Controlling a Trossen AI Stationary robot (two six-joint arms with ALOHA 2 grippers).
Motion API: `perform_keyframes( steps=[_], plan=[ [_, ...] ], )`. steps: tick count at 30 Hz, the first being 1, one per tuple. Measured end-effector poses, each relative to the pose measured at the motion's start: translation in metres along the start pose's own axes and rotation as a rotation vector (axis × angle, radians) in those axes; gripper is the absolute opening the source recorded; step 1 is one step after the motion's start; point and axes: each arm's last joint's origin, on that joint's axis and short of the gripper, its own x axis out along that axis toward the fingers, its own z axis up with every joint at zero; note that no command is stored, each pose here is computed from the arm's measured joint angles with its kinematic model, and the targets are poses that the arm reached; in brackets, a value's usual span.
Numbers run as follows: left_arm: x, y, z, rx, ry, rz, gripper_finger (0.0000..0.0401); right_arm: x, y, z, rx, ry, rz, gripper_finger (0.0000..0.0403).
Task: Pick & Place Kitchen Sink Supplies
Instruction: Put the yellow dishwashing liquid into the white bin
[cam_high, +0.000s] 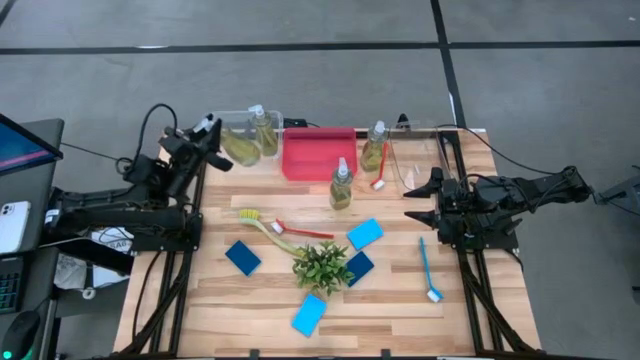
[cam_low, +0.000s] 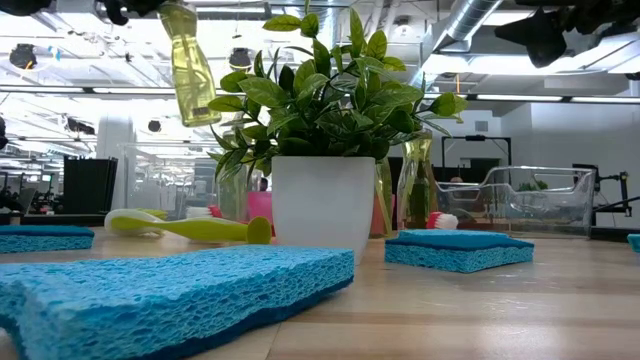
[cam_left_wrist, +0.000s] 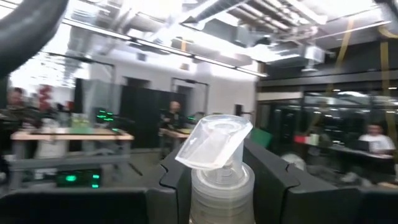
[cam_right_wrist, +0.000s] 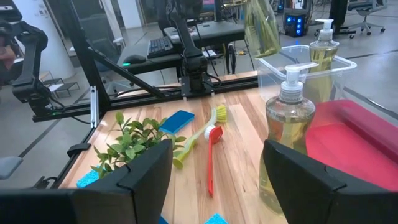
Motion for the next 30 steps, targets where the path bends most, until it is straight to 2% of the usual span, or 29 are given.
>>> perform_keyframes(
  steps=[17, 30],
  plan=[
    [0.018, 0.025, -0.005, 0.089, -0.026, 0.231, 0.0115, 0.000, 0.000, 0.000, -0.002, 0.005, -0.001, 0.0245],
    [0.050, 0.038, -0.039, 0.220, 0.077, 0.366, 0.0116, 0.000, 0.000, -0.001, -0.008, 0.014, -0.003, 0.0245]
  ],
)
